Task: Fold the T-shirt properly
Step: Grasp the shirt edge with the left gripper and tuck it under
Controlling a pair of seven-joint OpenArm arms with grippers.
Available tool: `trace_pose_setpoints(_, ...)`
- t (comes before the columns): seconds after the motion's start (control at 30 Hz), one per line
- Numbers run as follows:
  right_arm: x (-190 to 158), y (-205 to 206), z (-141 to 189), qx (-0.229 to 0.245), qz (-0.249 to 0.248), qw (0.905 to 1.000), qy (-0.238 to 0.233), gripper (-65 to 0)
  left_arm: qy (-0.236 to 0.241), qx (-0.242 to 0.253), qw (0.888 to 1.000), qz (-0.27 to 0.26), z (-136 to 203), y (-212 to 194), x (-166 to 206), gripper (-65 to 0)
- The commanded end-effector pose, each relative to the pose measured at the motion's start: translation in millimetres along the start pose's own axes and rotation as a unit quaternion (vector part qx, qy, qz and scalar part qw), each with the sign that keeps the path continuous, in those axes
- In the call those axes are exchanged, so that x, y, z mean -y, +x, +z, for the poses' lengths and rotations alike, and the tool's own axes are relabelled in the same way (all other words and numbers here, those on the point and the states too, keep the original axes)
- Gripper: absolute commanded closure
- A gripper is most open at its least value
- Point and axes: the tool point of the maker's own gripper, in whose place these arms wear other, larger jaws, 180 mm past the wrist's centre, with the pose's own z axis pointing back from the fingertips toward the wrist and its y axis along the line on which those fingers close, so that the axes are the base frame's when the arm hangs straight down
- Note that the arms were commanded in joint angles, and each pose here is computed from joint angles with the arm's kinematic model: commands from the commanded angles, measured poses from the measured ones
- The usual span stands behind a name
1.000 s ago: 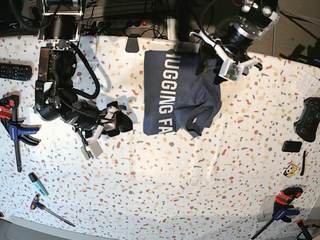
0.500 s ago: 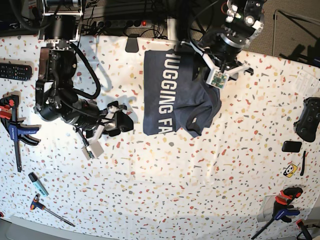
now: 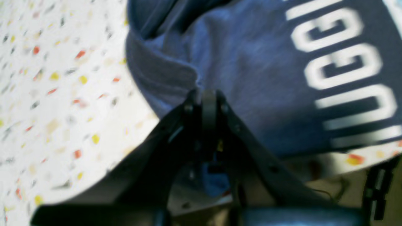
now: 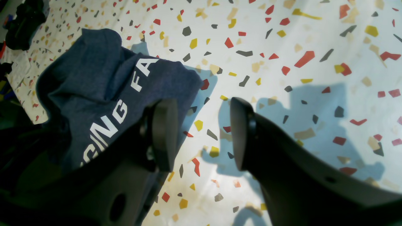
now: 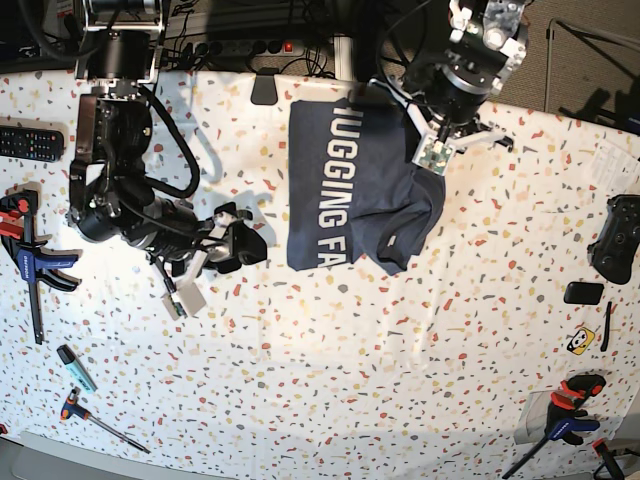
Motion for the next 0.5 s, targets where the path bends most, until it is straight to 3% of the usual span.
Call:
trace_pose_setpoints(0.0, -0.5, 19.6, 4.6, 0.028, 0.012, 0.9995, 0.004, -27.7, 0.03, 0.014, 0.999, 0.001, 1.7, 8.0, -11.9, 0.0)
trace_pose_setpoints(0.13, -0.6, 19.7, 4.6, 0.028, 0.012, 0.9995, 0.004, -27.7, 0.096, 0.015, 0.995, 0.015, 5.0, 6.2, -45.4, 0.0)
trace_pose_setpoints(0.47, -0.7, 19.9, 4.6, 0.028, 0.012, 0.9995, 0.004, -27.7, 0.153, -0.023, 0.987, 0.036, 19.2, -22.7, -87.8, 0.0)
